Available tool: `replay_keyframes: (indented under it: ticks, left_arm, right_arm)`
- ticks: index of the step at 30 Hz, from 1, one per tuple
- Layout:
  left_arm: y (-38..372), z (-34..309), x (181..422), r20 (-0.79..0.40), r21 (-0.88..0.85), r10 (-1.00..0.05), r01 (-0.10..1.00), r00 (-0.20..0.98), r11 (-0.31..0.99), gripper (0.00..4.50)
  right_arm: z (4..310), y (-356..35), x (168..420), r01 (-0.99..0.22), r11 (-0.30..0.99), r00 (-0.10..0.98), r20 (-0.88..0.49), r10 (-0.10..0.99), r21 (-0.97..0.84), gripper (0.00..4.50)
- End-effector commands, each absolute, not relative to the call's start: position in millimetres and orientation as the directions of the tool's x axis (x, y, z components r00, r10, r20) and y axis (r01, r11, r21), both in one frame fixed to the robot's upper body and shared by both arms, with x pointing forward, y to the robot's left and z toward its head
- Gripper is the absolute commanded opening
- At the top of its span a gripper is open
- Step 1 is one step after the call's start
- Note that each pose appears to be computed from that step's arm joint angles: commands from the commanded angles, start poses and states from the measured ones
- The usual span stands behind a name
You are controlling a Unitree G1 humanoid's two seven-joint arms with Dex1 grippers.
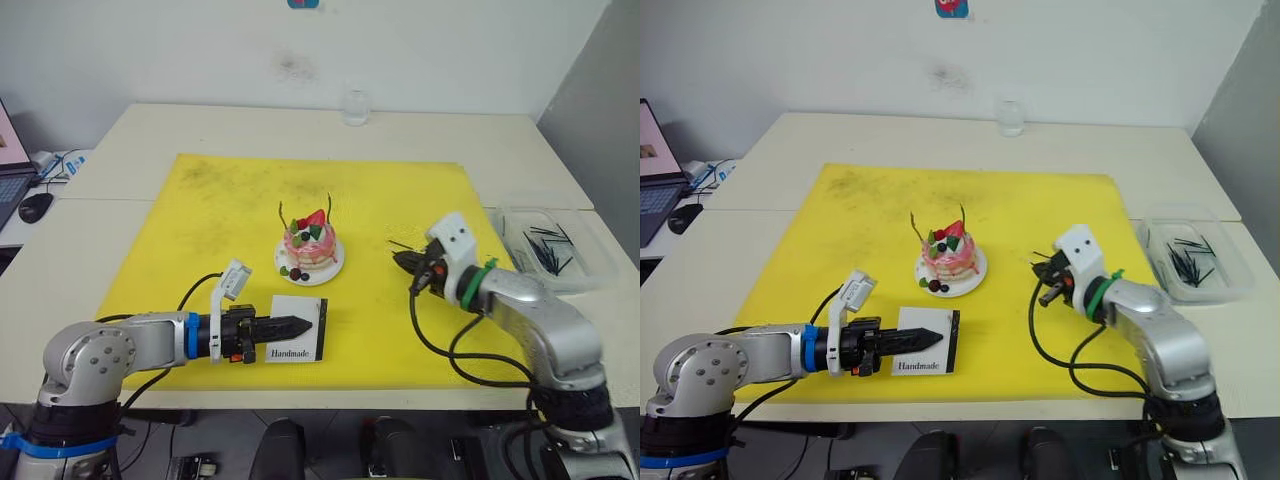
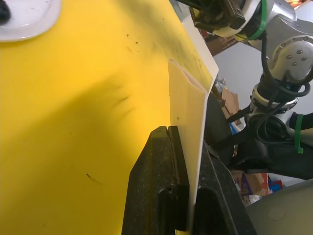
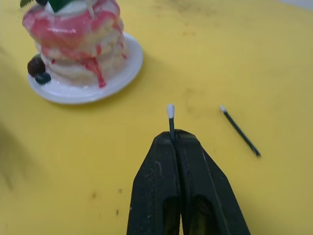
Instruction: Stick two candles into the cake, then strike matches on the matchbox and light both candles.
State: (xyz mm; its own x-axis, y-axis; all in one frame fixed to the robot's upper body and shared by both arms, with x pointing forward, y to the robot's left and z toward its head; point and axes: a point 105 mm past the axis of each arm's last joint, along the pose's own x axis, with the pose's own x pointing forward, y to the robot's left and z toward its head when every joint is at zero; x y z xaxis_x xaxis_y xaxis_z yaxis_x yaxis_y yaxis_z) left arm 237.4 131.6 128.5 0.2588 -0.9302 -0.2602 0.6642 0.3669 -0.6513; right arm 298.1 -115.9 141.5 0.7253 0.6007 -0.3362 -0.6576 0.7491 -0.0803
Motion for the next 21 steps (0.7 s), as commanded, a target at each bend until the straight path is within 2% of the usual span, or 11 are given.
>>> replay_keyframes:
  ticks: [1, 5, 13, 16, 20, 21]
  left_arm:
    - [125.5, 137.2, 236.3, -0.230, -0.635, -0.945, 0.700, 0.232, 0.326, 0.00]
    - [123.9, 136.7, 235.4, -0.233, -0.637, -0.947, 0.702, 0.220, 0.319, 0.00]
    - [122.4, 136.2, 233.8, -0.235, -0.638, -0.949, 0.703, 0.212, 0.315, 0.00]
    - [122.5, 135.8, 234.0, -0.236, -0.637, -0.948, 0.702, 0.215, 0.318, 0.00]
    - [122.7, 135.1, 233.6, -0.237, -0.638, -0.947, 0.700, 0.218, 0.321, 0.00]
    - [122.7, 135.0, 233.6, -0.238, -0.638, -0.947, 0.700, 0.218, 0.321, 0.00]
  right_arm:
    - [138.3, -120.8, 278.5, -0.647, 0.760, 0.723, -0.365, 0.586, -0.062, 0.05]
    - [122.2, -116.8, 270.6, -0.618, 0.786, 0.726, -0.399, 0.560, -0.022, 0.05]
    - [106.9, -105.6, 275.9, -0.558, 0.829, 0.770, -0.361, 0.527, 0.020, 0.05]
    - [101.7, -104.7, 275.7, -0.558, 0.830, 0.776, -0.353, 0.522, 0.000, 0.57]
    - [97.8, -103.9, 273.1, -0.583, 0.810, 0.780, -0.319, 0.538, -0.060, 1.90]
    - [96.7, -104.8, 272.3, -0.585, 0.808, 0.784, -0.305, 0.541, -0.069, 1.90]
